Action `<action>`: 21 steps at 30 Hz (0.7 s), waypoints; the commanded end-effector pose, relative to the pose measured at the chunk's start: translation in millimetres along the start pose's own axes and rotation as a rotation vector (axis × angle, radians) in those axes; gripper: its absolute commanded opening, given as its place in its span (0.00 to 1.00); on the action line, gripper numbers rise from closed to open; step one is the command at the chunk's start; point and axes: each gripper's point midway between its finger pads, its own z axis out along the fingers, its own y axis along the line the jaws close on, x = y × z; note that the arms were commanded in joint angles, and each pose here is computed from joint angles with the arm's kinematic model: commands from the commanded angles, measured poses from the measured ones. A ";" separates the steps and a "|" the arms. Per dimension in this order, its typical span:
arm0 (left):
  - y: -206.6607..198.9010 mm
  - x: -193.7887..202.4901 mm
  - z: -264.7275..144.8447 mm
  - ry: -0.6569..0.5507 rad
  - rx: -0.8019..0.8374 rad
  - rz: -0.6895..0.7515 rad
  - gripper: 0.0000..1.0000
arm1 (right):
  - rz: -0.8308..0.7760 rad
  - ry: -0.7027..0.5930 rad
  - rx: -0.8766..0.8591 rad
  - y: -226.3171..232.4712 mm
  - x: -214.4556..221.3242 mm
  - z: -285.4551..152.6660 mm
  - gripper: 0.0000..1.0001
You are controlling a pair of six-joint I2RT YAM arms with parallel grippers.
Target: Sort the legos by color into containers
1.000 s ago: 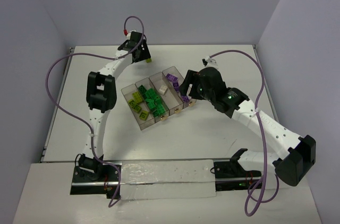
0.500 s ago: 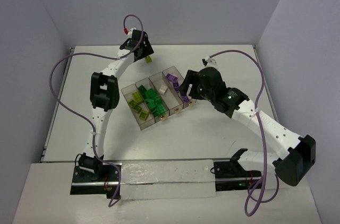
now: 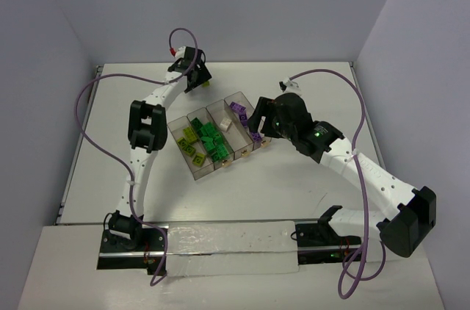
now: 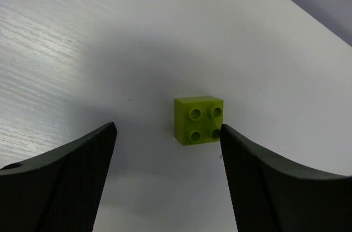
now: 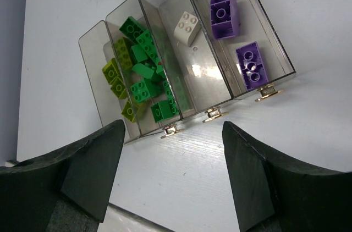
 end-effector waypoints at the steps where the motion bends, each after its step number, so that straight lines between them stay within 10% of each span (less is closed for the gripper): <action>1: 6.0 -12.8 -7.6 -0.018 -0.017 -0.046 0.83 | 0.011 -0.042 -0.028 9.7 -13.4 -0.3 0.79; 21: 32.0 -39.2 -39.6 -0.066 -0.099 -0.007 0.83 | 0.021 -0.047 -0.040 11.0 -14.0 -3.8 0.79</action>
